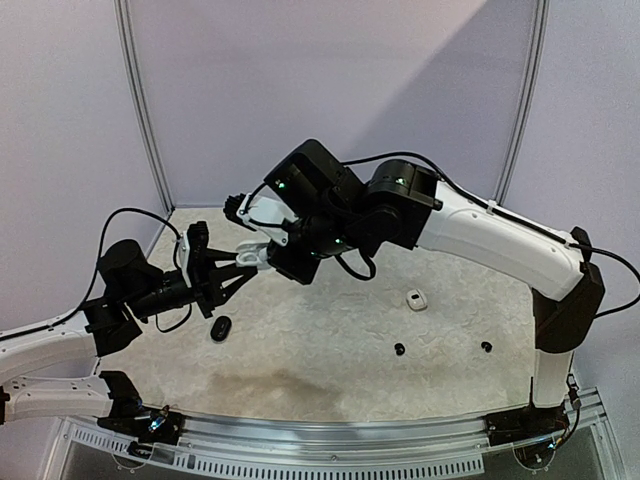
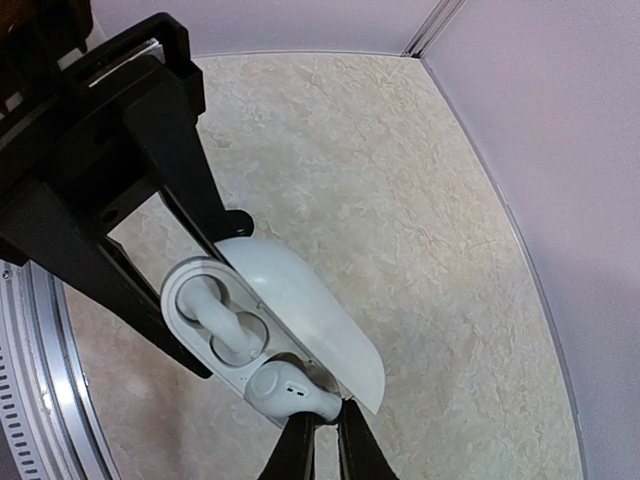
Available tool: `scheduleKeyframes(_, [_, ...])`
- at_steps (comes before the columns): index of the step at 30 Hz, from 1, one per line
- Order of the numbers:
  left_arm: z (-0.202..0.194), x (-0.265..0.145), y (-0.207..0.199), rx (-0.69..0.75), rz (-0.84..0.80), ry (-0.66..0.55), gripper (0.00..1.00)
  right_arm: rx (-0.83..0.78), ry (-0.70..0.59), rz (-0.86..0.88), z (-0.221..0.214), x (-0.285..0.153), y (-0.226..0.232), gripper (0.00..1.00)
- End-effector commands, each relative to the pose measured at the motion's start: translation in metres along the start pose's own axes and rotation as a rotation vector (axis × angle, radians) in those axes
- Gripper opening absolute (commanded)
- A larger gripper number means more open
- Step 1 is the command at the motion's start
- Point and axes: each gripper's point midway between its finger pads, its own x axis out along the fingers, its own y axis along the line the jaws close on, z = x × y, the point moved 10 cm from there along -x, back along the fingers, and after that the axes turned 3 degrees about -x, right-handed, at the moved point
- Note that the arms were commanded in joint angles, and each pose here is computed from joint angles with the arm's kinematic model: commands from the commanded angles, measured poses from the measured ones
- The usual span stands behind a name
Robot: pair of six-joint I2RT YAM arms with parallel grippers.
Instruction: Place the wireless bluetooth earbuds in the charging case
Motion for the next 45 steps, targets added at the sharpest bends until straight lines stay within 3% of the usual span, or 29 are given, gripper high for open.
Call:
scheduleKeyframes(1, [0.024,0.001,-0.012,0.009,-0.092,-0.110,0.00,0.028,-0.002,-0.024,0.003,0.018,0.003,0.09])
scheduleKeyframes(10, [0.028,0.002,-0.012,-0.135,-0.116,-0.111,0.00,0.061,0.003,-0.031,0.003,0.021,-0.001,0.10])
scheduleKeyframes(24, [0.029,0.001,-0.008,-0.190,-0.068,-0.114,0.00,0.019,0.069,0.014,-0.007,0.009,0.000,0.21])
scheduleKeyframes(45, [0.027,-0.001,-0.005,-0.221,-0.041,-0.108,0.00,0.072,-0.053,0.028,0.006,-0.027,-0.018,0.27])
